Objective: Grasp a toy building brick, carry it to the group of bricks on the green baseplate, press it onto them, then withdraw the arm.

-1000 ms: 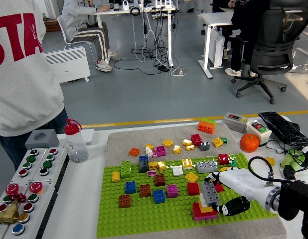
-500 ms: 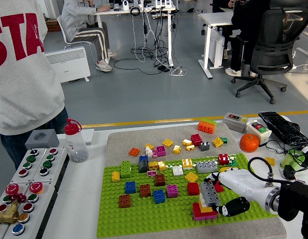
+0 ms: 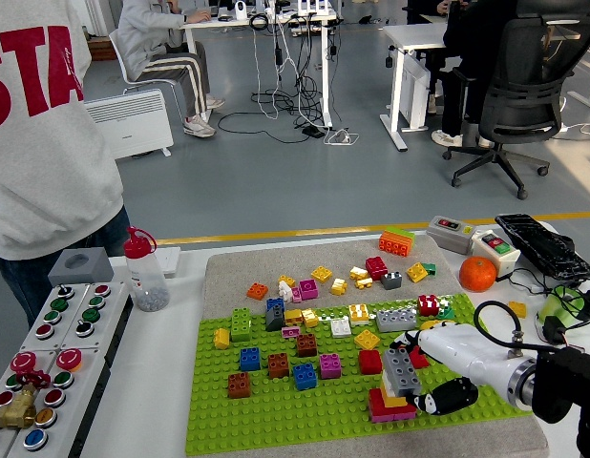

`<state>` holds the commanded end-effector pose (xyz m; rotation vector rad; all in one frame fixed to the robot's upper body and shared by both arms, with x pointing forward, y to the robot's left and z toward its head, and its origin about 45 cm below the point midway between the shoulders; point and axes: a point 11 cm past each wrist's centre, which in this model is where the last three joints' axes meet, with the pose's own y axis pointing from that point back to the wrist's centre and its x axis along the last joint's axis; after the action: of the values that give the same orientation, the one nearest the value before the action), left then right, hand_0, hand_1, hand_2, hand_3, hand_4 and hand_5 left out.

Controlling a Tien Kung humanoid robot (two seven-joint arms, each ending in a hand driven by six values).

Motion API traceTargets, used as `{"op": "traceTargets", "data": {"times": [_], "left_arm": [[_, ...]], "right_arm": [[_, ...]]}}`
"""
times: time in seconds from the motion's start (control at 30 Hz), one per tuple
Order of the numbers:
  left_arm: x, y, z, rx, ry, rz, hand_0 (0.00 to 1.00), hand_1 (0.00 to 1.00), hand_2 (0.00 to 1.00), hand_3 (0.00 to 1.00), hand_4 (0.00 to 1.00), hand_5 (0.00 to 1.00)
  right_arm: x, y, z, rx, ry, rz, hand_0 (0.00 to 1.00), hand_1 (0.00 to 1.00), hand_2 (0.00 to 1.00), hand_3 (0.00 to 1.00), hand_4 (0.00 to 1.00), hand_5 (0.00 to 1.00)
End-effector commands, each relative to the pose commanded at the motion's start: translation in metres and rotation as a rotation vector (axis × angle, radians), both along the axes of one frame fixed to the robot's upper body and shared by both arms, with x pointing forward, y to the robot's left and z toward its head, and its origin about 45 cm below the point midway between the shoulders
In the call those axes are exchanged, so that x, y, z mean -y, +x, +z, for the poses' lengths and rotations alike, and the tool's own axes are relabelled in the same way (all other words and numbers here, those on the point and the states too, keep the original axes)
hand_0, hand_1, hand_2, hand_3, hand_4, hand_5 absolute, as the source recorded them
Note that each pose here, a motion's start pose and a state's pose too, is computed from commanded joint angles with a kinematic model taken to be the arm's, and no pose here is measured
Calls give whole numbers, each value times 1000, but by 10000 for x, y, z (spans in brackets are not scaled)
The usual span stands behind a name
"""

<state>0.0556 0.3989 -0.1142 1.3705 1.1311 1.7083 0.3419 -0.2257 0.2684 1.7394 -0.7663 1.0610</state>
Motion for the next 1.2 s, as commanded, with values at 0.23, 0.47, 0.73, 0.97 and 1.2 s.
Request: {"op": "traceTargets", "data": {"times": [0.23, 0.47, 0.73, 0.97, 1.2], "left_arm": [[0, 3, 0, 1, 0, 0, 670, 614, 570, 456, 242, 998], [-1, 7, 1, 2, 0, 0, 670, 615, 570, 456, 240, 998], [-2, 17, 3, 4, 1, -1, 670, 615, 570, 455, 240, 998], [-1, 18, 3, 4, 1, -2, 670, 615, 570, 455, 240, 998], [0, 17, 2, 4, 1, -2, 670, 615, 570, 456, 240, 998]], "right_arm": [[6, -1, -1, -8, -5, 1, 942, 783, 849, 826, 715, 324], [9, -1, -2, -13, -4, 0, 943, 793, 894, 862, 730, 330], [7, 0, 1, -11, -2, 0, 944, 799, 899, 869, 742, 344], [1, -2, -1, -10, -1, 3, 946, 801, 908, 878, 749, 341], [0, -3, -4, -9, -4, 5, 947, 808, 918, 885, 769, 352]]}}
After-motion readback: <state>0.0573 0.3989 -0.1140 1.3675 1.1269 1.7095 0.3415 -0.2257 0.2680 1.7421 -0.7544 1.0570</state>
